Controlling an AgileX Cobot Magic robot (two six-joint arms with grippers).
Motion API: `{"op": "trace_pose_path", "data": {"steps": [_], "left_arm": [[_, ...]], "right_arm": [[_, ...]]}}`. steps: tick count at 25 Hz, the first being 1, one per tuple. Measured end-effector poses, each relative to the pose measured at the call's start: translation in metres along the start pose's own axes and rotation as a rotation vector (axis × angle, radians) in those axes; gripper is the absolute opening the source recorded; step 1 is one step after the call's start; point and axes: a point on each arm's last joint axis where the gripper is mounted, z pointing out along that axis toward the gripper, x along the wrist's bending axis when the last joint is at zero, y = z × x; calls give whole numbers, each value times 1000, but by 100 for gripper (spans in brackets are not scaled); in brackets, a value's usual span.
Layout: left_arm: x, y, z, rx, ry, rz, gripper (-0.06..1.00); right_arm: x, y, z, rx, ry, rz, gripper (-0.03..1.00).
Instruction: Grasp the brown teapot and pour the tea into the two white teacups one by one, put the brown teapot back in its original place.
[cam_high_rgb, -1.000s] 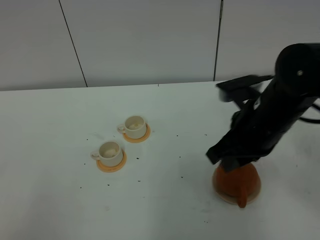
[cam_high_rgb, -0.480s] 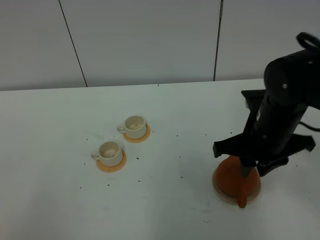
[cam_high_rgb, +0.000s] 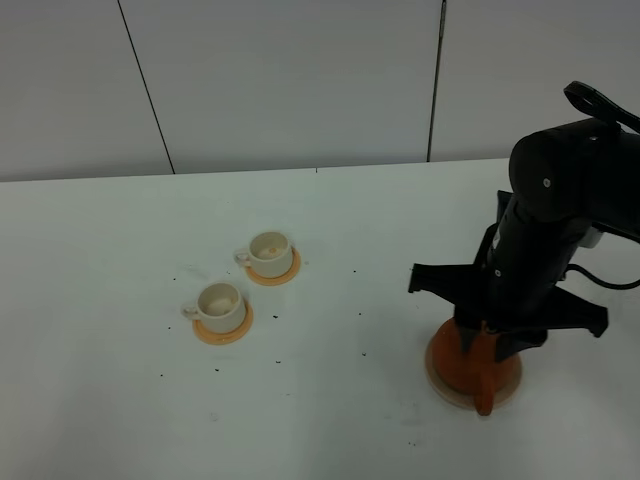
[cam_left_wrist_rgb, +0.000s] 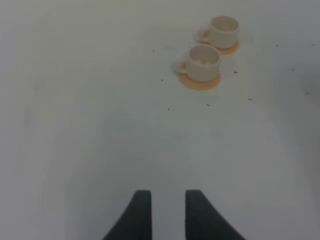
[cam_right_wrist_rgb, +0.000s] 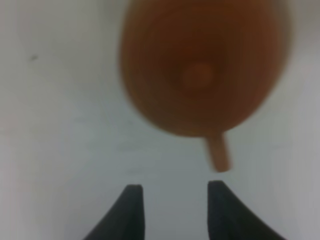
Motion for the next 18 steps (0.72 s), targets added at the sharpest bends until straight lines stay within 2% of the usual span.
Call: {"op": "trace_pose_path", "data": {"steps": [4,12,18], "left_arm": [[0,0,0,0,0,0,24],[0,0,0,0,0,0,24],[0,0,0,0,0,0,24]], "right_arm": [[-6,0,4,-7,-43,-58,30],[-20,-1,21,-10,-35,-47,33],[-17,-2,25,-8,12,-19,34]]}}
